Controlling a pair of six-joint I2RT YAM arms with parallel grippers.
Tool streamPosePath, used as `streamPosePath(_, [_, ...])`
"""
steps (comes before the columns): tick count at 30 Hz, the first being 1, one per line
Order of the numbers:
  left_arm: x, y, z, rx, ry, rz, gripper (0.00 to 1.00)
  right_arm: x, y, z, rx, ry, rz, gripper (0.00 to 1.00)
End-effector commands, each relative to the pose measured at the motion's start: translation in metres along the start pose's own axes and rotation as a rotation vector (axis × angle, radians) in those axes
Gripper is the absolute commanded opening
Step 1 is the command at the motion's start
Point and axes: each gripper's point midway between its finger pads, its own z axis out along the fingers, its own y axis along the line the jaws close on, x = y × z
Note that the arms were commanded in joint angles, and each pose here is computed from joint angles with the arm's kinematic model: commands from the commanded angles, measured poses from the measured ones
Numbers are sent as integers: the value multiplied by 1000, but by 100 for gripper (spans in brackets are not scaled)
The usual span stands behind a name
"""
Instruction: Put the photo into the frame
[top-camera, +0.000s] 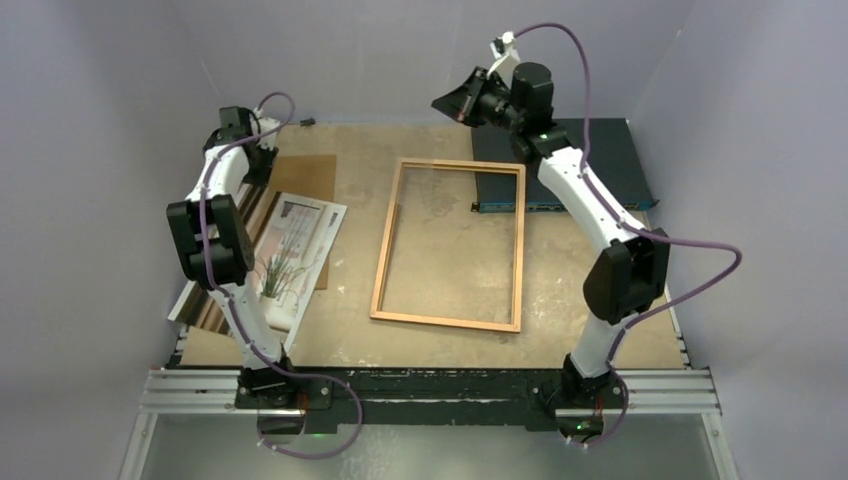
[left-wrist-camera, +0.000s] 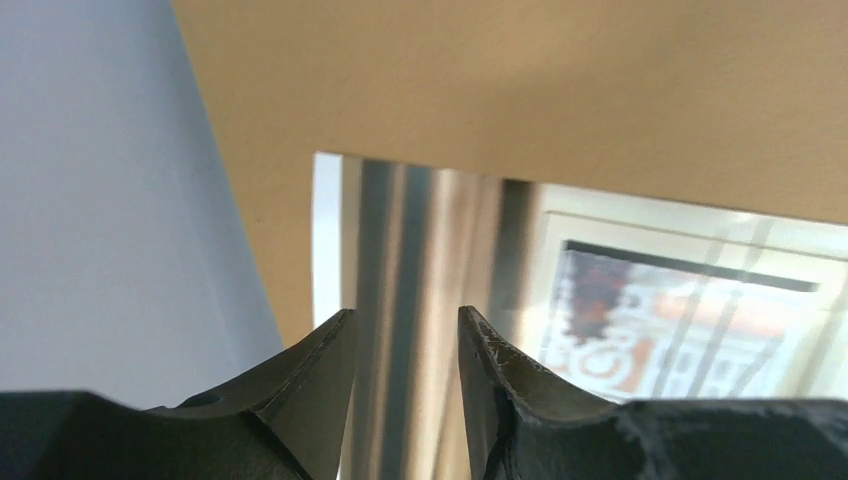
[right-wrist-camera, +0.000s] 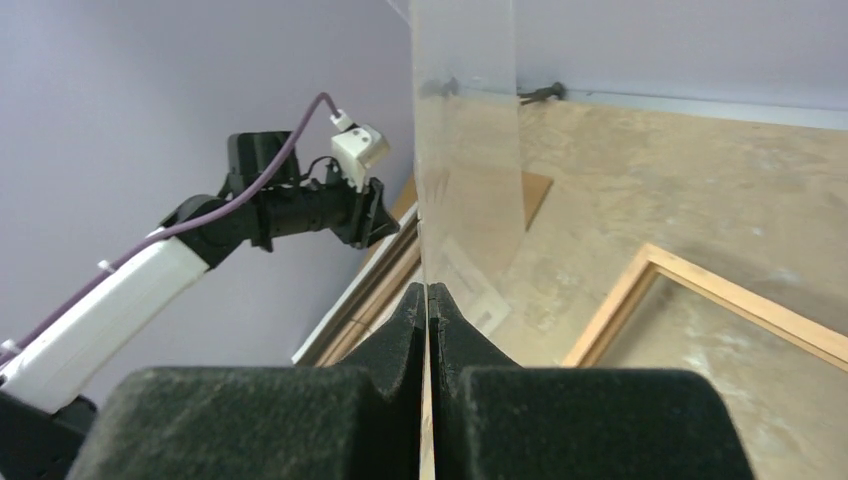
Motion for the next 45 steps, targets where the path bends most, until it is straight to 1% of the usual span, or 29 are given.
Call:
streamPosePath(1, [-59, -74, -50, 121, -144, 71, 41, -35, 7, -45, 51, -68, -84, 0])
streamPosePath(3, [-70, -128, -59, 225, -181, 108, 41, -55, 1, -71, 122, -111, -113, 0])
streamPosePath(5, [-72, -180, -64, 319, -196, 147, 43, -70, 0, -98, 189, -151, -143, 0])
streamPosePath(7, [-68, -233, -65, 406, -183, 189, 47, -81, -2, -124, 251, -185, -160, 0])
streamPosePath(9, [-66, -276, -65, 460, -182, 225, 47, -89, 2, -152, 293, -225, -175, 0])
streamPosePath(11, [-65, -308, -61, 488, -182, 224, 47, -90, 0, -174, 333, -246, -174, 0])
streamPosePath(14, [-68, -334, -51, 501, -185, 170, 47, -88, -2, -198, 372, -268, -174, 0])
streamPosePath(18, [-74, -336, -37, 427, -196, 112, 47, -86, 1, -219, 406, -283, -182, 0])
streamPosePath(20, [-72, -338, -32, 421, -205, 109, 47, -84, 2, -225, 412, -285, -184, 0])
streamPosePath(22, [-66, -344, -27, 430, -179, 78, 47, -82, 3, -227, 414, -284, -187, 0])
streamPosePath(24, [-60, -347, -23, 424, -163, 74, 44, -82, 4, -228, 411, -282, -187, 0])
streamPosePath(26, [-57, -348, -20, 420, -162, 62, 38, -82, 5, -228, 404, -281, -187, 0])
streamPosePath(30, [-49, -342, -19, 386, -145, 40, 17, -82, 9, -227, 382, -282, -186, 0])
streamPosePath(33, [-46, -331, -26, 345, -169, 12, 10, -79, 8, -224, 371, -276, -179, 0])
streamPosePath(39, [-28, -301, -41, 246, -173, -33, 7, -77, 8, -222, 349, -278, -171, 0])
streamPosePath(45, [-9, -270, -43, 170, -147, -83, 5, -72, 11, -217, 309, -269, -157, 0])
